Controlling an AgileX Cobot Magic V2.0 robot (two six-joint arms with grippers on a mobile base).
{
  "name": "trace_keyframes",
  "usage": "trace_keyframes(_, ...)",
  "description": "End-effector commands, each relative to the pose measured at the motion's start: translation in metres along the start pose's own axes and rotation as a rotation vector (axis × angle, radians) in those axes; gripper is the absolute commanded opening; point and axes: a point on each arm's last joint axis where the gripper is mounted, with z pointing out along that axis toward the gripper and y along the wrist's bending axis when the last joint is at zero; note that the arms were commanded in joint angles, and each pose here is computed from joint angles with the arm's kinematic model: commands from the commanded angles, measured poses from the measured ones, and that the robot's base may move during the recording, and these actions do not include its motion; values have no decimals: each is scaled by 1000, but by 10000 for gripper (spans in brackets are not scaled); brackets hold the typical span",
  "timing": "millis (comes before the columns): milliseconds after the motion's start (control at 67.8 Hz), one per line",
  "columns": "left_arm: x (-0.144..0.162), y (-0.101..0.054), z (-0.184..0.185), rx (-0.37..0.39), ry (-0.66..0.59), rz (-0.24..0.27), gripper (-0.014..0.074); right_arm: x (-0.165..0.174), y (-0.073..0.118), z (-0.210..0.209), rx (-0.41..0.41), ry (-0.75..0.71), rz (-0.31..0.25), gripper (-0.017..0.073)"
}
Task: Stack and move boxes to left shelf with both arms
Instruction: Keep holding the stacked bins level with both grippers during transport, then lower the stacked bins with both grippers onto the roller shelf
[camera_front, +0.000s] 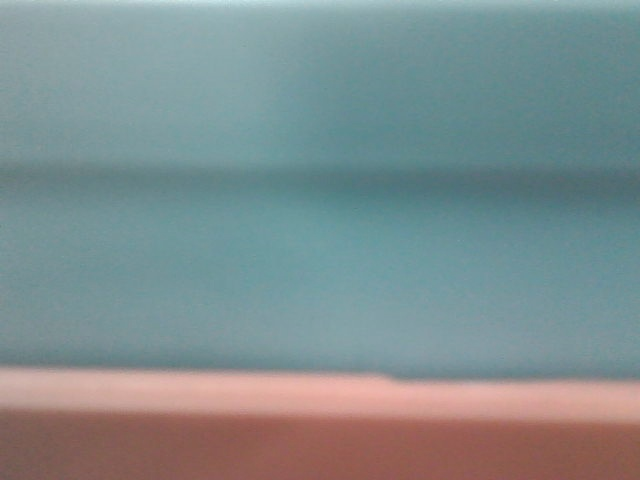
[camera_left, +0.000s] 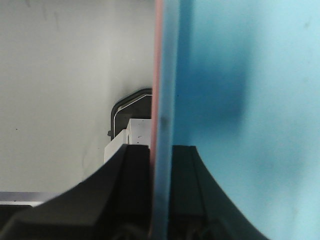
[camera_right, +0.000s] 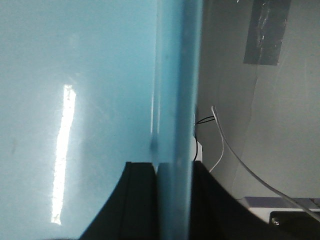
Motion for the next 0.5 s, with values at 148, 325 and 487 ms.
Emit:
trace_keyframes(148,-13,1,-21,87,-126,-7,-12,-13,-7,-18,-9,-122,-7,56)
trace_keyframes(325,-39,5,-34,168,-253,30,-12,-39,-19,-32,-4,-235,16,56)
trace_keyframes(487,-73,11,-47,220,-403,53,-12,-73,-29,-41,-43,-357,29,56)
